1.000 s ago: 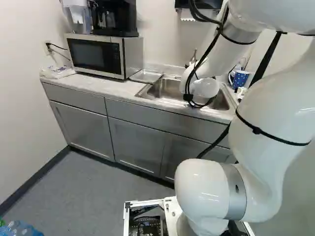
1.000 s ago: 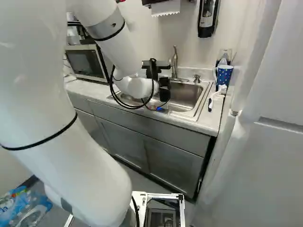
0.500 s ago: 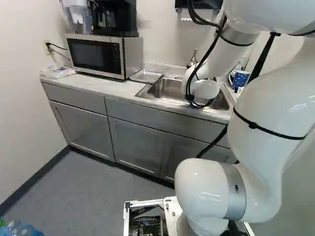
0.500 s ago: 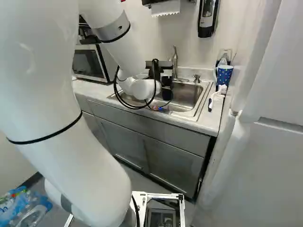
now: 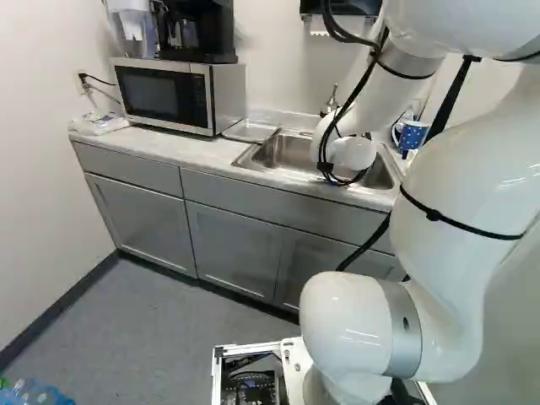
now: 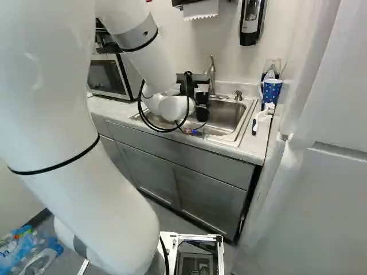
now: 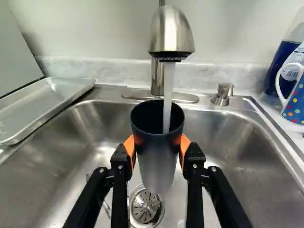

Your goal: Rinse the cup and place it in the tray

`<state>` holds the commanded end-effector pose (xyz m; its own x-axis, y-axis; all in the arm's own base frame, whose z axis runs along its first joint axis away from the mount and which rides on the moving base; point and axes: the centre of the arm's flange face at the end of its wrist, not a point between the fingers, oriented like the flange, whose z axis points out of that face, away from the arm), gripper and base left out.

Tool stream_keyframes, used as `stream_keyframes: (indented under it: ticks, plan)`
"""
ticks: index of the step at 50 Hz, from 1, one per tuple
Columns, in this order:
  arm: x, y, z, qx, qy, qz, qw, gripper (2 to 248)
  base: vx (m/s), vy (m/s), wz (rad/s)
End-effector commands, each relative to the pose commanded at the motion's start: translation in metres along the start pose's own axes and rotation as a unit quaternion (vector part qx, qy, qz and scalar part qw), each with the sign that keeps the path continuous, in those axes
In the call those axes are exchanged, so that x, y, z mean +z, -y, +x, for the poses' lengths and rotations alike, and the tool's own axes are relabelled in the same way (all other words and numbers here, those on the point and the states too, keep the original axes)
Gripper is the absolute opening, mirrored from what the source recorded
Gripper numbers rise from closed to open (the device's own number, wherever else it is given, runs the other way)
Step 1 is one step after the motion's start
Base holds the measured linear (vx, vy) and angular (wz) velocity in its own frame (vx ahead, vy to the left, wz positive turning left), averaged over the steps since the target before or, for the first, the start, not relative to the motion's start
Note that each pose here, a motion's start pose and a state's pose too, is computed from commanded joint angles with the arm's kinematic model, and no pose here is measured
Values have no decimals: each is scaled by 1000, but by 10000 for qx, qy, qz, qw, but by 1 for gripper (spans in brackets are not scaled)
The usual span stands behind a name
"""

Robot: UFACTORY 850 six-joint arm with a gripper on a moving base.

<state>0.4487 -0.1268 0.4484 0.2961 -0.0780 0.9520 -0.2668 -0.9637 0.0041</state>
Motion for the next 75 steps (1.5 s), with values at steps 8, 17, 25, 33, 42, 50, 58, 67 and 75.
stream_keyframes:
  ticks: [8, 17, 25, 33, 42, 50, 58, 67, 75]
  plan:
    - [0, 0, 0, 0, 0, 0, 10000, 111, 0, 0, 0]
    - [0, 0, 0, 0, 0, 0, 10000, 111, 0, 0, 0]
    - [0, 0, 0, 0, 0, 0, 10000, 111, 0, 0, 0]
    - [0, 0, 0, 0, 0, 0, 10000, 111, 0, 0, 0]
    - [0, 0, 0, 0, 0, 0, 10000, 111, 0, 0, 0]
    - [0, 0, 0, 0, 0, 0, 10000, 111, 0, 0, 0]
    - [0, 0, 0, 0, 0, 0, 10000, 111, 0, 0, 0]
    - [0, 0, 0, 0, 0, 0, 10000, 111, 0, 0, 0]
    - [0, 0, 0, 0, 0, 0, 10000, 111, 0, 0, 0]
